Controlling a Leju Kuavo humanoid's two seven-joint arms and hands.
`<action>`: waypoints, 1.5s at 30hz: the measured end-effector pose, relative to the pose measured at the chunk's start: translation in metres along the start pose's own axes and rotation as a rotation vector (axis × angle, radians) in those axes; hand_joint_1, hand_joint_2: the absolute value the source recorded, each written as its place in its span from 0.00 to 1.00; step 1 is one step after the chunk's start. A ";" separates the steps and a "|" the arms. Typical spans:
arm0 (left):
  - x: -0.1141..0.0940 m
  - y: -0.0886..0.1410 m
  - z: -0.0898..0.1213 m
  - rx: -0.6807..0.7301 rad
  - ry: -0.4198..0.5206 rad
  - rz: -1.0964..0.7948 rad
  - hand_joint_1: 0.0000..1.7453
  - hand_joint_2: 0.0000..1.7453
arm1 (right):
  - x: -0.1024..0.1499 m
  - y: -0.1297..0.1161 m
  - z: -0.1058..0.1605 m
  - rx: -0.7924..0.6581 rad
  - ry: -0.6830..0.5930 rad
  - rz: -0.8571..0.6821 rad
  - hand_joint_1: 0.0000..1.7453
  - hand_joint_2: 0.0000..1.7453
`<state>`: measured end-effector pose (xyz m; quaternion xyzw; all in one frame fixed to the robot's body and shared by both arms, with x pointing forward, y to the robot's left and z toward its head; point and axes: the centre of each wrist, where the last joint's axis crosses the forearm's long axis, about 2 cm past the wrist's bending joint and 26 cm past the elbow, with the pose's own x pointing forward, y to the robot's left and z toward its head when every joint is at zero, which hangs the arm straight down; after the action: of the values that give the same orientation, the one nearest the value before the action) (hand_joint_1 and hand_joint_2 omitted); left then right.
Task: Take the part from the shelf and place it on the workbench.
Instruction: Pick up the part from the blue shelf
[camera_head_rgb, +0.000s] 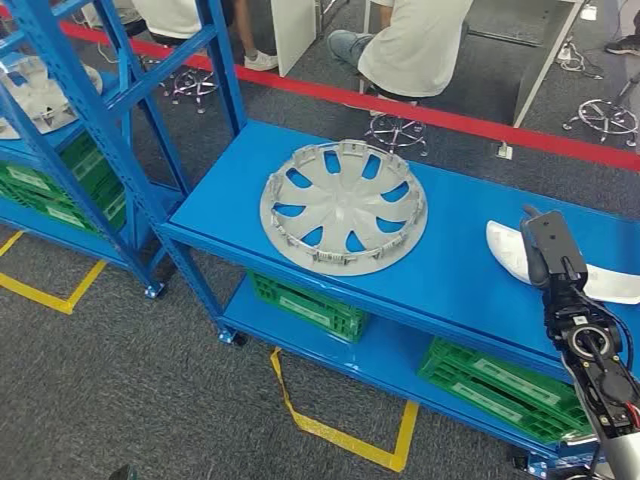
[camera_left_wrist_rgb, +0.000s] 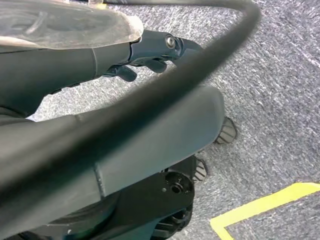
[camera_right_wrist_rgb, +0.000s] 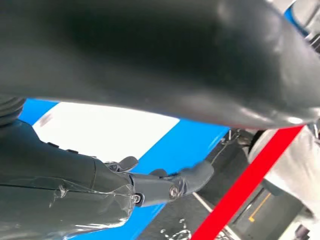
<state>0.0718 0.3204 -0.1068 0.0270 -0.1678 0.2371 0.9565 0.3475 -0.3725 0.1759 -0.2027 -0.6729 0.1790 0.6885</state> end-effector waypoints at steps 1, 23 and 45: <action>0.000 0.000 0.000 0.000 0.000 0.000 0.00 0.00 | 0.000 0.000 0.000 0.001 0.000 0.001 0.00 0.00; 0.000 0.001 0.000 -0.012 -0.006 -0.014 0.00 0.00 | 0.001 0.010 -0.009 0.039 0.030 0.059 0.00 0.00; 0.001 0.004 0.000 -0.020 -0.009 -0.043 0.00 0.00 | -0.013 0.009 -0.007 0.037 0.110 0.117 0.00 0.00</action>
<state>0.0707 0.3245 -0.1068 0.0219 -0.1739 0.2145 0.9609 0.3545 -0.3719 0.1602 -0.2387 -0.6176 0.2199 0.7164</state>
